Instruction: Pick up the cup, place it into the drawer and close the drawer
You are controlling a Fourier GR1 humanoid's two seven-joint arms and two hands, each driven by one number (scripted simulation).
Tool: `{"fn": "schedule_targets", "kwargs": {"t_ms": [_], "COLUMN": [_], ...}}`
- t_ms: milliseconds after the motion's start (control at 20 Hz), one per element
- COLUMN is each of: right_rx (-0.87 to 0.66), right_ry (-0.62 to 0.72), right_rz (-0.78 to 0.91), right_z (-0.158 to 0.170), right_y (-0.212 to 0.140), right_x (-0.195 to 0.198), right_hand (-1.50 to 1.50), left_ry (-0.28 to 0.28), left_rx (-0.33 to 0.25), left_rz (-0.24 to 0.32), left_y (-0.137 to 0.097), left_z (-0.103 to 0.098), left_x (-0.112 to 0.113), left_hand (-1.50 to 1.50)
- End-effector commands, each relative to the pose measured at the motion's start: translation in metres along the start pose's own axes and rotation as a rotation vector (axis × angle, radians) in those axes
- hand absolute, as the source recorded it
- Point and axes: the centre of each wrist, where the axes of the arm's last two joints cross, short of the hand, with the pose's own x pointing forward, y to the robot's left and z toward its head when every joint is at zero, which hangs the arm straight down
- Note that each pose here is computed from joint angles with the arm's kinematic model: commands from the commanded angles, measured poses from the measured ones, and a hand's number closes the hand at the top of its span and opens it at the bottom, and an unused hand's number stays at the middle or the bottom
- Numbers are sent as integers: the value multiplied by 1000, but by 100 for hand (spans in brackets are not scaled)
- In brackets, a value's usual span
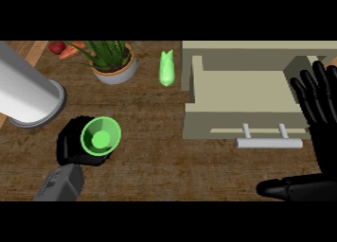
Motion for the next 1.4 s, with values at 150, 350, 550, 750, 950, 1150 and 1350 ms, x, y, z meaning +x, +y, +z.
{"fn": "schedule_targets", "kwargs": {"t_ms": [150, 350, 550, 750, 950, 1150, 1350], "right_rx": [-13, 8, -1, 7, -13, -4, 2], "right_ry": [7, 10, 17, 11, 7, 6, 4], "right_rz": [4, -2, 2, 10, 5, 24, 23], "right_z": [4, 1, 3, 9, -2, -4, 2], "right_y": [-15, 4, -13, -17, -2, -17, -26], "right_x": [3, -8, 10, 15, -4, 2, 1], "right_hand": [-150, -150, -150, -150, -150, -150, -150], "left_ry": [-77, -75, -83, -83, -130, -120, -97], "left_rx": [-188, -262, -249, -263, -280, -282, -280], "left_rz": [50, 100, 130, 124, 77, 69, 31], "left_y": [-44, -70, -107, -124, -172, -195, -220], "left_z": [-37, -59, -62, -102, -106, -136, -166], "left_x": [36, 58, 94, 121, 135, 161, 179], "left_hand": [150, 150, 150, 150, 150, 150, 150]}}
